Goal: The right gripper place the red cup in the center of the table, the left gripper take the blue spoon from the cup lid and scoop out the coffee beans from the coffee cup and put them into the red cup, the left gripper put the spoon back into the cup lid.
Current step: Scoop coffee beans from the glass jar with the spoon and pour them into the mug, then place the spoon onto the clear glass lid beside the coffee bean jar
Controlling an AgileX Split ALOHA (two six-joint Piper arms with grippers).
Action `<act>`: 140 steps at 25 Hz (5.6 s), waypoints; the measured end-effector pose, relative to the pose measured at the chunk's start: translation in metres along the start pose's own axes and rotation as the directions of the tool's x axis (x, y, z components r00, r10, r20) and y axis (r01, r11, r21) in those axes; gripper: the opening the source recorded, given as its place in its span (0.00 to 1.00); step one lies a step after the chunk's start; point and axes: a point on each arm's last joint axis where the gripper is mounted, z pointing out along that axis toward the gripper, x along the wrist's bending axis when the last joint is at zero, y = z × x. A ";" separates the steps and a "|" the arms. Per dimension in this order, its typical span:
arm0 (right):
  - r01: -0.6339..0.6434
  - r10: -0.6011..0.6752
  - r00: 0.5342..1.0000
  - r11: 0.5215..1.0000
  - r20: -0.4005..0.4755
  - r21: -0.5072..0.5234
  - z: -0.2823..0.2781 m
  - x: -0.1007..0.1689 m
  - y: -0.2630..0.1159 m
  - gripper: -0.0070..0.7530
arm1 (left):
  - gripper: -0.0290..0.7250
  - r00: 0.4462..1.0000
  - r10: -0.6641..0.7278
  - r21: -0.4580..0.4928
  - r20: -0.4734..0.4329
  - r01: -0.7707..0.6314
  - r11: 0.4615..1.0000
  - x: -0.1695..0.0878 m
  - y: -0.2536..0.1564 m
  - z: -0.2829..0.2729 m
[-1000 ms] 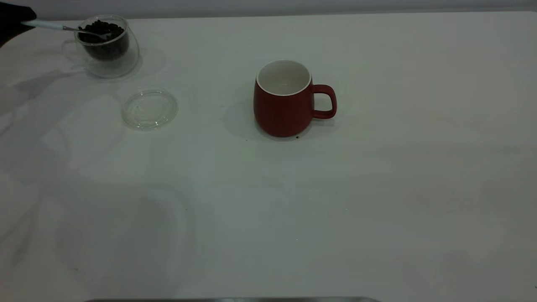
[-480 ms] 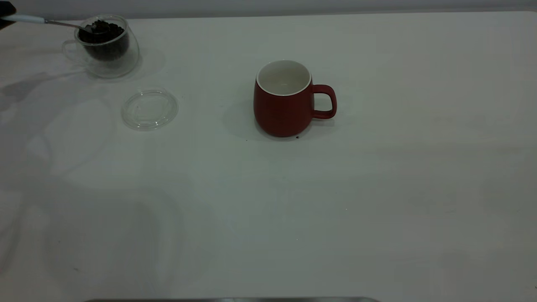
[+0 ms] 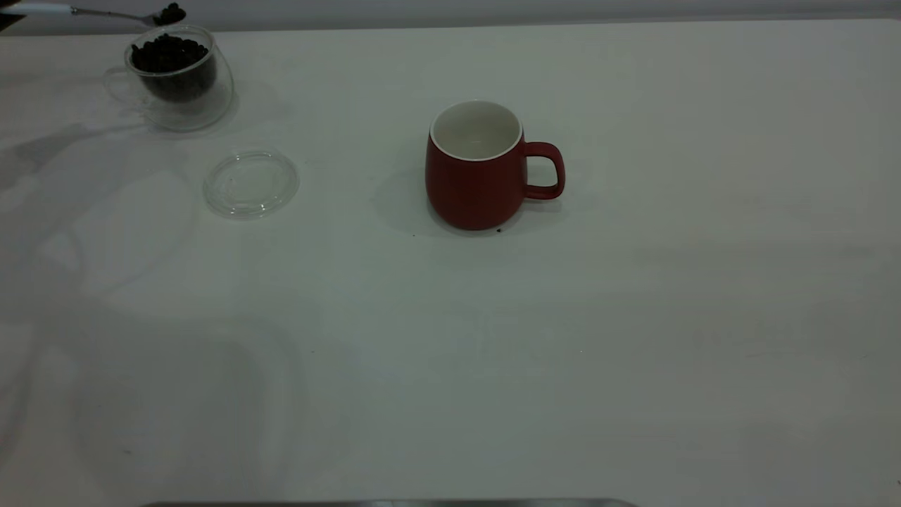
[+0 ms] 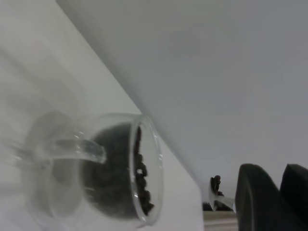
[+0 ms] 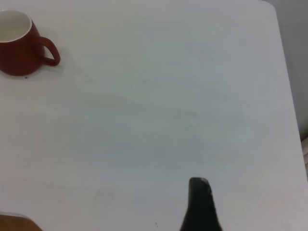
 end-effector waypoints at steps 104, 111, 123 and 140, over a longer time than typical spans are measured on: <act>0.000 0.000 1.000 1.000 0.000 0.000 0.000 0.000 0.000 0.78 | 0.20 0.921 0.328 0.319 0.211 -0.382 0.867 -0.105 -0.134 0.081; -0.001 0.001 1.000 1.000 0.000 0.000 0.000 0.000 0.000 0.78 | 0.20 0.959 0.281 0.191 0.045 -0.284 0.940 -0.064 -0.116 0.006; 0.000 0.000 1.000 1.000 0.000 0.000 0.000 0.000 0.000 0.78 | 0.20 0.913 0.316 0.161 -0.256 -0.282 0.946 -0.028 -0.104 -0.023; 0.000 0.000 1.000 1.000 0.000 0.000 0.000 0.000 0.000 0.78 | 0.20 0.936 0.252 0.198 -0.245 -0.206 0.958 0.012 -0.126 -0.020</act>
